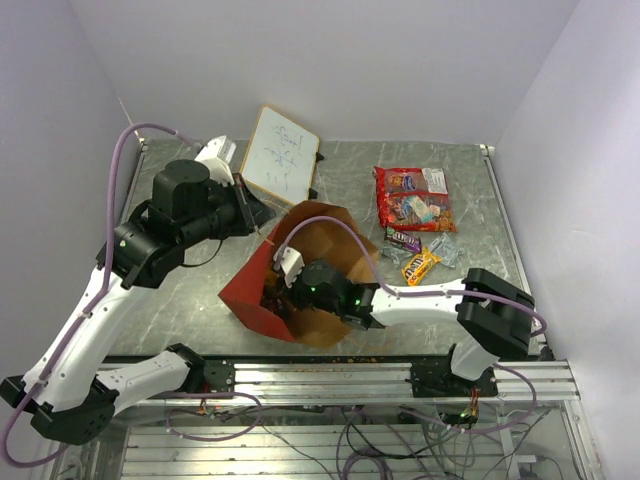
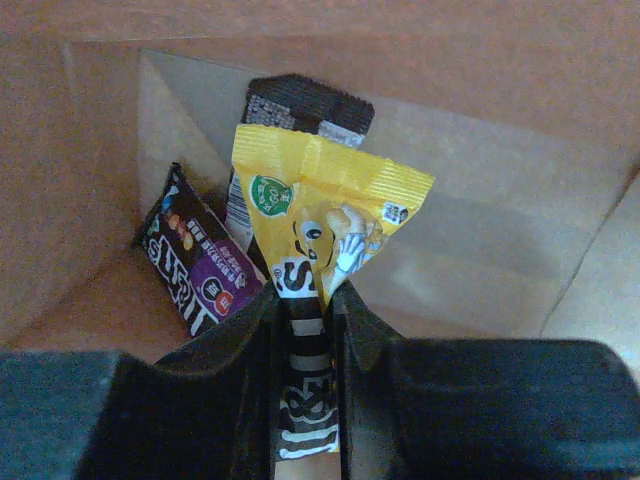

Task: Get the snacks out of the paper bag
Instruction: Take out the snack from the paper bag.

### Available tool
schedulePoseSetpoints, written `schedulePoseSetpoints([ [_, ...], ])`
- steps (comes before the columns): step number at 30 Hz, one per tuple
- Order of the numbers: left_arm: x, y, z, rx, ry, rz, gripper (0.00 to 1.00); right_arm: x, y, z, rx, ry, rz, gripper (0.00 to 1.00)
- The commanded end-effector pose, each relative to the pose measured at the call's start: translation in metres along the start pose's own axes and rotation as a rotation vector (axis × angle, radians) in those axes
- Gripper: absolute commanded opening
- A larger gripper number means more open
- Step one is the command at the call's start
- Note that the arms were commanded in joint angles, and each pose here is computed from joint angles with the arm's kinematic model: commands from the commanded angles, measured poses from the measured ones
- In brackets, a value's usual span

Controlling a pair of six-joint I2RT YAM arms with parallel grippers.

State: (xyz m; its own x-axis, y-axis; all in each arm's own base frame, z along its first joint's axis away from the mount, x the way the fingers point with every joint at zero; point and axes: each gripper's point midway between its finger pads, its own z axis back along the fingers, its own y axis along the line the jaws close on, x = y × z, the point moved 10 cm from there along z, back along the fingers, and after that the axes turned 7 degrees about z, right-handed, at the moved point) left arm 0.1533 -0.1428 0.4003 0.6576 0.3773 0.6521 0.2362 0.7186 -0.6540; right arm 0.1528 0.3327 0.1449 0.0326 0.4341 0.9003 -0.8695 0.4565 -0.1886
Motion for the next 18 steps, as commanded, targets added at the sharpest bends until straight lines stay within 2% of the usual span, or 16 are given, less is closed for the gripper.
schedulePoseSetpoints([
  [1,0.022,-0.013,0.007,-0.020,-0.095,-0.069,0.07,0.021,0.000,0.003,-0.006,-0.012,-0.006,0.14],
  [11,0.012,-0.001,0.021,0.039,-0.104,-0.050,0.07,0.084,-0.027,0.040,-0.169,-0.132,0.013,0.13],
  [18,0.009,0.005,0.027,0.083,-0.108,-0.042,0.07,0.132,-0.050,0.086,-0.280,-0.210,-0.004,0.11],
])
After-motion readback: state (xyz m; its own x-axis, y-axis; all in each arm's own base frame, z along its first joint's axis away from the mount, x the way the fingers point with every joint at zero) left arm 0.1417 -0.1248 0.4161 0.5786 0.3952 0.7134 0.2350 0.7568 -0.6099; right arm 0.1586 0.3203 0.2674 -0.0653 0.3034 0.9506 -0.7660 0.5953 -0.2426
